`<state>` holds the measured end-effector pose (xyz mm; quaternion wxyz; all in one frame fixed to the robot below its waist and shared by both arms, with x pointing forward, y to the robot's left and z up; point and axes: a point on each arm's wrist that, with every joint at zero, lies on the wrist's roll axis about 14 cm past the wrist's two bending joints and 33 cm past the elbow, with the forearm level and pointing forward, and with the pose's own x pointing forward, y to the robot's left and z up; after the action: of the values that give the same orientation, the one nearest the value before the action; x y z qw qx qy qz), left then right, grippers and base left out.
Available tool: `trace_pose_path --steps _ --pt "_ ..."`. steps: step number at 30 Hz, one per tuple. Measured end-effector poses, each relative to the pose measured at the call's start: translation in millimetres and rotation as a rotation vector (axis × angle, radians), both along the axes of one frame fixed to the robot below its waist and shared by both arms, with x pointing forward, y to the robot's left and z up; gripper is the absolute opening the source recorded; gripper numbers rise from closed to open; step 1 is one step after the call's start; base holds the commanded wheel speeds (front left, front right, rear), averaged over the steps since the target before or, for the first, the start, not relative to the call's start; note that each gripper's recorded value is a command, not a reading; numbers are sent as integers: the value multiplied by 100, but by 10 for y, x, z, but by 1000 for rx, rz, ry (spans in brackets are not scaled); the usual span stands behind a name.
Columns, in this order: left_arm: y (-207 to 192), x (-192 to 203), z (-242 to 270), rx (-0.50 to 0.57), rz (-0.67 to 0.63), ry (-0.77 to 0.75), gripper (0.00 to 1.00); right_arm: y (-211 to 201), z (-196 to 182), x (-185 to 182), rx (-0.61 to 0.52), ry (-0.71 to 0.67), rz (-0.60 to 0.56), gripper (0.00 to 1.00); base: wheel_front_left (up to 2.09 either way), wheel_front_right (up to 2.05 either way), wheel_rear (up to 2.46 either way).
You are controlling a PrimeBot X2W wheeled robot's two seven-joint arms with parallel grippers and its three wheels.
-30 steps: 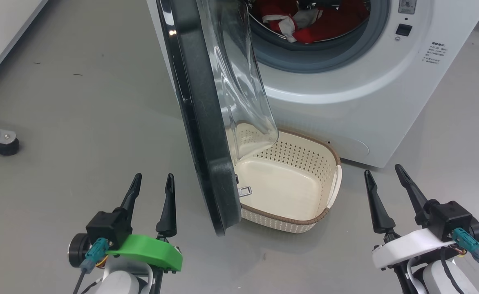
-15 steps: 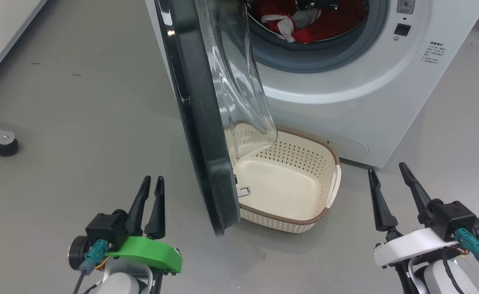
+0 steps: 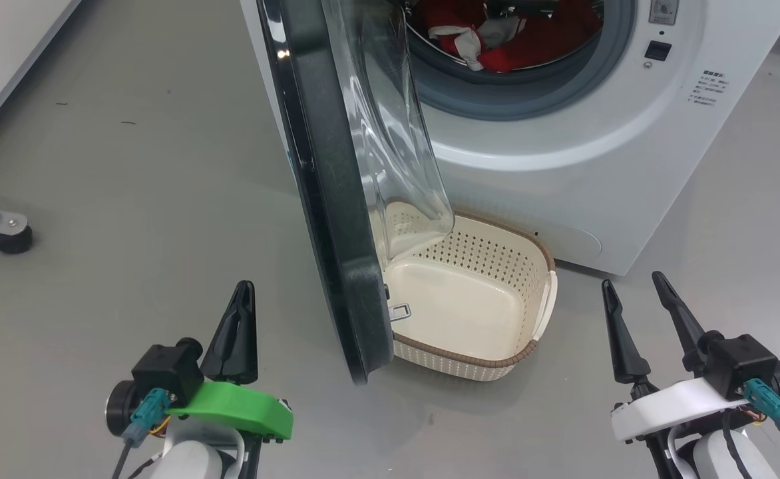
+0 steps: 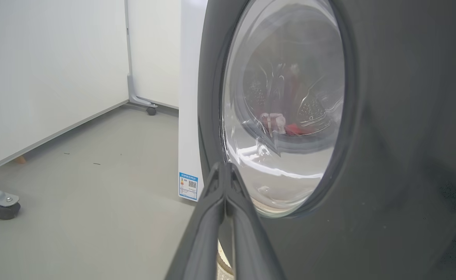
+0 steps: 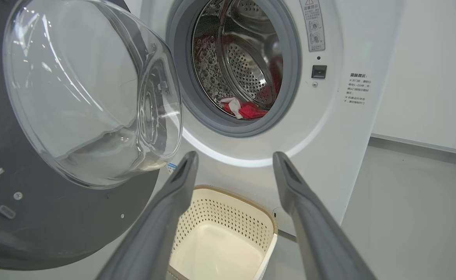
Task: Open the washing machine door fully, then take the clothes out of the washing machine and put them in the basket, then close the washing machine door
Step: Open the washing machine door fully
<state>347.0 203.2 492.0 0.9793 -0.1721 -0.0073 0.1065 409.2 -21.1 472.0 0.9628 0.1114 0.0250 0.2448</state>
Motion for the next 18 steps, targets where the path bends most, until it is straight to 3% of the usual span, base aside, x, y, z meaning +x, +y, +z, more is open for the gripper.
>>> trace_pose_path --steps 9,18 --pt "174 34 461 41 47 -140 0 30 32 -6 2 -11 9 100 0 0 0" --pt "87 77 1604 147 18 -484 0 32 63 -28 -2 -23 12 100 0 0 0"
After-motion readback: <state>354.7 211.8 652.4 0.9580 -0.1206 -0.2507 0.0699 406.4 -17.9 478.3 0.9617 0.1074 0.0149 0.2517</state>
